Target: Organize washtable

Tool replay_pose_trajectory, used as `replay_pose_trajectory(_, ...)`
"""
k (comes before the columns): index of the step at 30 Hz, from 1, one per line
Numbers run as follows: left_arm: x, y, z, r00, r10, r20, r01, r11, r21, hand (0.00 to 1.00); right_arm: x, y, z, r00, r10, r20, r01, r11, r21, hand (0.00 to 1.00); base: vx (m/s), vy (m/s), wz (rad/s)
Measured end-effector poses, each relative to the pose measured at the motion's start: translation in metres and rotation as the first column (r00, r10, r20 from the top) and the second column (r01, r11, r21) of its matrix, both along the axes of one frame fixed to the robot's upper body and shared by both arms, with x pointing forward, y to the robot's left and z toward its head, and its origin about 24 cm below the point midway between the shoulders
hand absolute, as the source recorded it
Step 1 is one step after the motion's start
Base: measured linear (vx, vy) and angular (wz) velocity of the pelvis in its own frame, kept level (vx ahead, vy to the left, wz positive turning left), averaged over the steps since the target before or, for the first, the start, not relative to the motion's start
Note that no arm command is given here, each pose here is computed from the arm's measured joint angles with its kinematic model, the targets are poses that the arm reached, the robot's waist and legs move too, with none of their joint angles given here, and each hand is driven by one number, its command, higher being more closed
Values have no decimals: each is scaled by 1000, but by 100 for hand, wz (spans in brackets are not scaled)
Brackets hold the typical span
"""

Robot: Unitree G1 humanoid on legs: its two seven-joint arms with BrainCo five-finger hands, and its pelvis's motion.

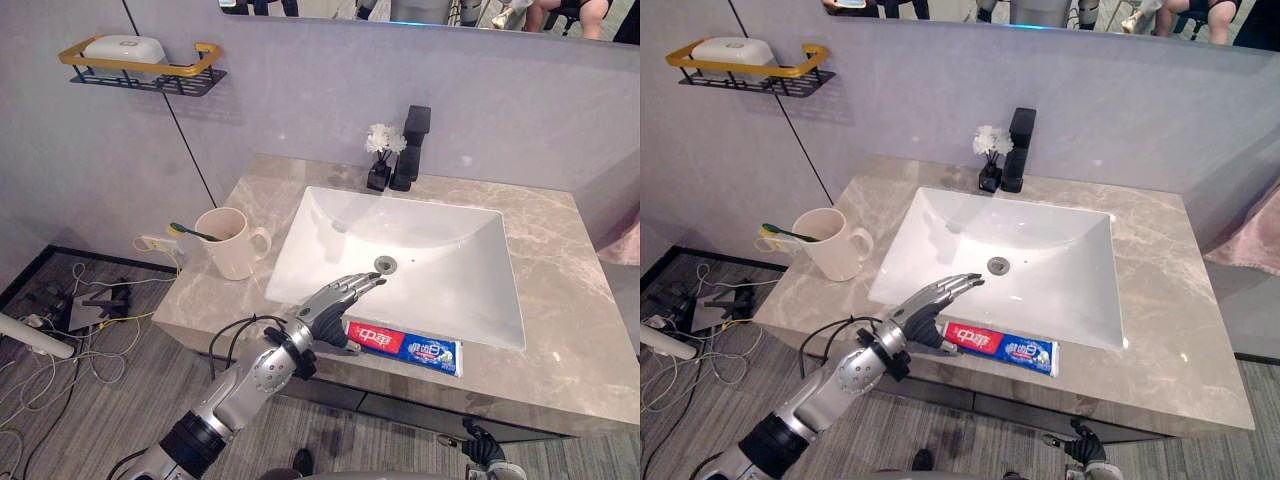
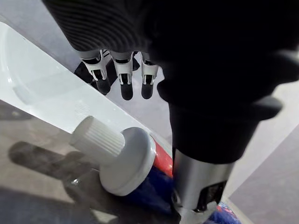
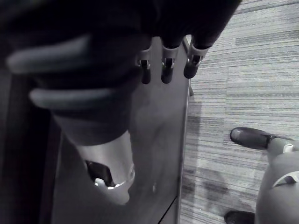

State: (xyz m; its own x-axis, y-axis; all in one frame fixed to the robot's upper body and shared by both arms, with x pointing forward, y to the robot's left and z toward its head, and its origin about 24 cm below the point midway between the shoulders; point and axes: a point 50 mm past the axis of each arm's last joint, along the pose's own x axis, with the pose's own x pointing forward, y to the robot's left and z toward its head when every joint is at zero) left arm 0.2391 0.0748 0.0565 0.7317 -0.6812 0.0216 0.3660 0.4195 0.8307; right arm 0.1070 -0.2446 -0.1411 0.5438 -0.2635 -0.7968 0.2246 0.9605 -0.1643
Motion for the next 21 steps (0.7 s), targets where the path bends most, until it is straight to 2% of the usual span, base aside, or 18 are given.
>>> replay_pose_trajectory(2, 3, -2, 1, 1000, -2, 4, 2, 1000, 0, 0, 2, 0, 1, 1000, 2, 9, -2, 1000, -1, 0, 0, 11, -8)
replay_pose_trajectory(3, 3, -3, 1, 1000, -1, 5, 1, 1000, 1, 100, 3, 0, 1, 1000, 2, 12, -2, 1000, -1, 0, 7, 10, -4)
replay_pose_trajectory(12, 9, -2, -10, 1000, 13, -15, -13, 998, 56, 100, 7, 0, 3, 1000, 3, 26, -3, 1000, -4, 0, 1, 2, -1)
replay_pose_trajectory(21, 16, -4, -3, 999, 38, 1, -38, 999, 28, 100, 12, -2, 5, 998, -28, 48, 27, 1000, 8, 0, -4, 2, -9)
